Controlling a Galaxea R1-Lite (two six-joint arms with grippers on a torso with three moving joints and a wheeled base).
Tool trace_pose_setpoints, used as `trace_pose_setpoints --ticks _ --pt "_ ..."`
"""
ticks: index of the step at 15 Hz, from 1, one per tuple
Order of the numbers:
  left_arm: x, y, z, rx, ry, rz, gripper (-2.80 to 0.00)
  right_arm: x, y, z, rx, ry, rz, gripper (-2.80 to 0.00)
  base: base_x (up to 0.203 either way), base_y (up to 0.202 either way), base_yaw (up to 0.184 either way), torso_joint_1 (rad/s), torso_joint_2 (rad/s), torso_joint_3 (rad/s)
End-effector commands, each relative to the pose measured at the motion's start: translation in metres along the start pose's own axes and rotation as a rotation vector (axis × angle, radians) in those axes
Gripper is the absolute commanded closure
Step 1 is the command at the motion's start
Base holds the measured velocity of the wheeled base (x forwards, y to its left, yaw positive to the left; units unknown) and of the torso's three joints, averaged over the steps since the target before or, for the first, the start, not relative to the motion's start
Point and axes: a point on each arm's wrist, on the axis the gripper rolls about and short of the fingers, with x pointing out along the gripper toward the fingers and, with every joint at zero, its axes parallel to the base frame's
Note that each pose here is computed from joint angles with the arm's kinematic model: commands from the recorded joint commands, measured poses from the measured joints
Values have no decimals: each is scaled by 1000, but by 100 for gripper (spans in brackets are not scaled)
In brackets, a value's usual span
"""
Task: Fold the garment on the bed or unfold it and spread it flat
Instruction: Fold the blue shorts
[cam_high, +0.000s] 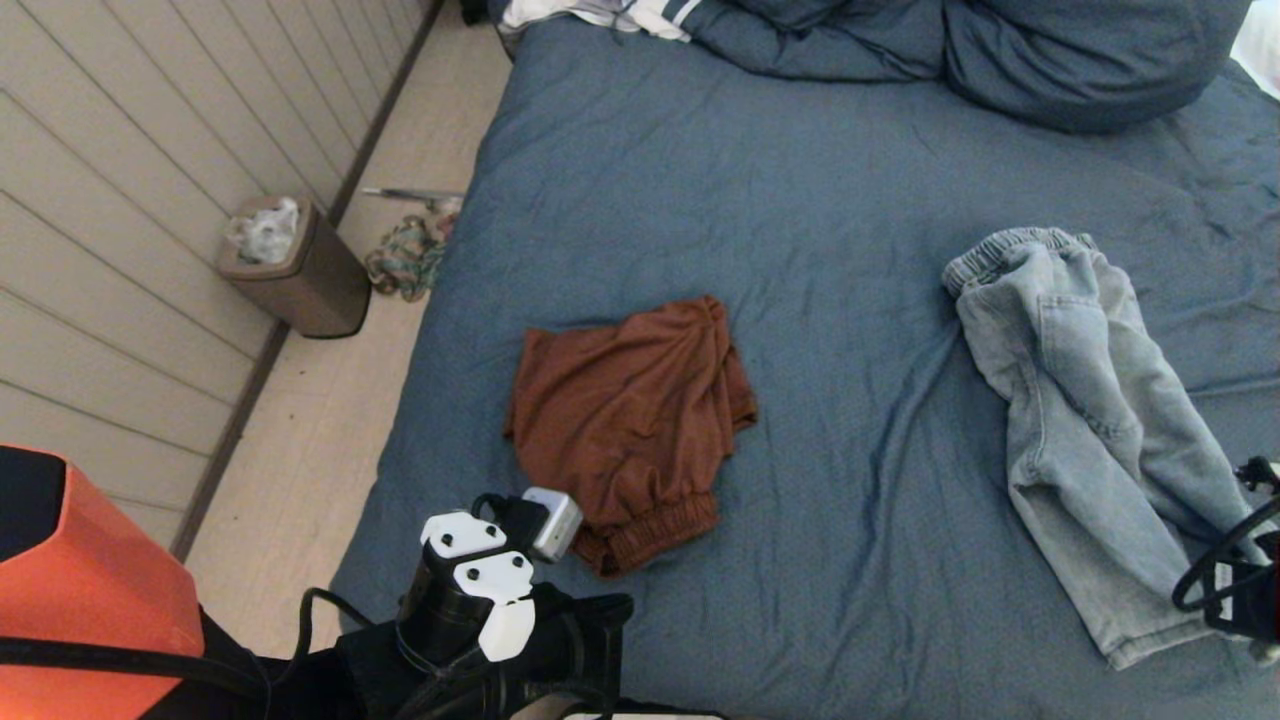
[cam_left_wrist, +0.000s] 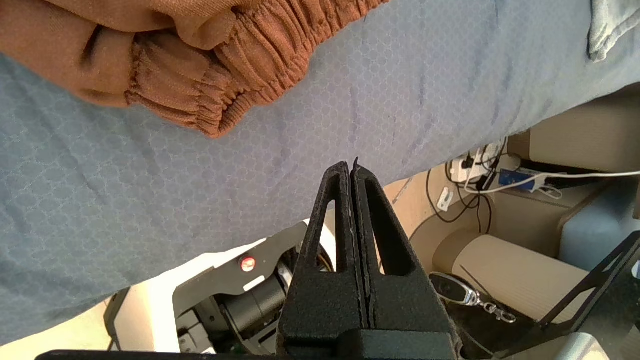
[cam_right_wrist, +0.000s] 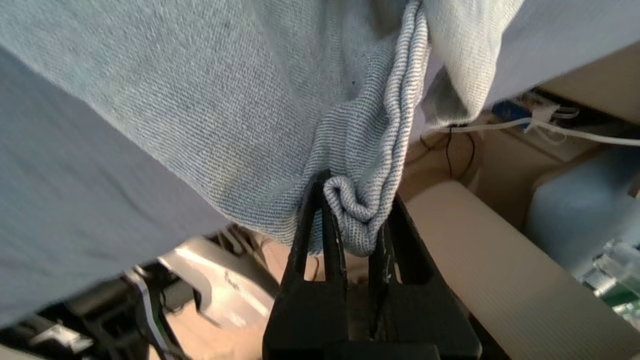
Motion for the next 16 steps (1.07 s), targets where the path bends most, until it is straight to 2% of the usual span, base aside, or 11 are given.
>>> trace_pose_setpoints --ticks 1,5,9,12,16 --pt "0 -2 0 -1 -3 -7 0 4 2 -10 -12 42 3 0 0 0 0 0 0 0" --pt "-1 -3 -1 1 -11 -13 0 12 6 -24 -40 104 11 0 0 0 0 0 0 0" --pt "-1 -4 -1 2 -9 -14 0 19 6 -28 -62 89 9 0 0 0 0 0 0 0" --pt "0 -4 -1 3 -7 -13 0 18 6 -21 -50 29 10 0 0 0 0 0 0 0" --pt "0 -3 -2 3 -6 -12 0 -10 7 -14 -68 -99 41 0 0 0 0 0 0 0"
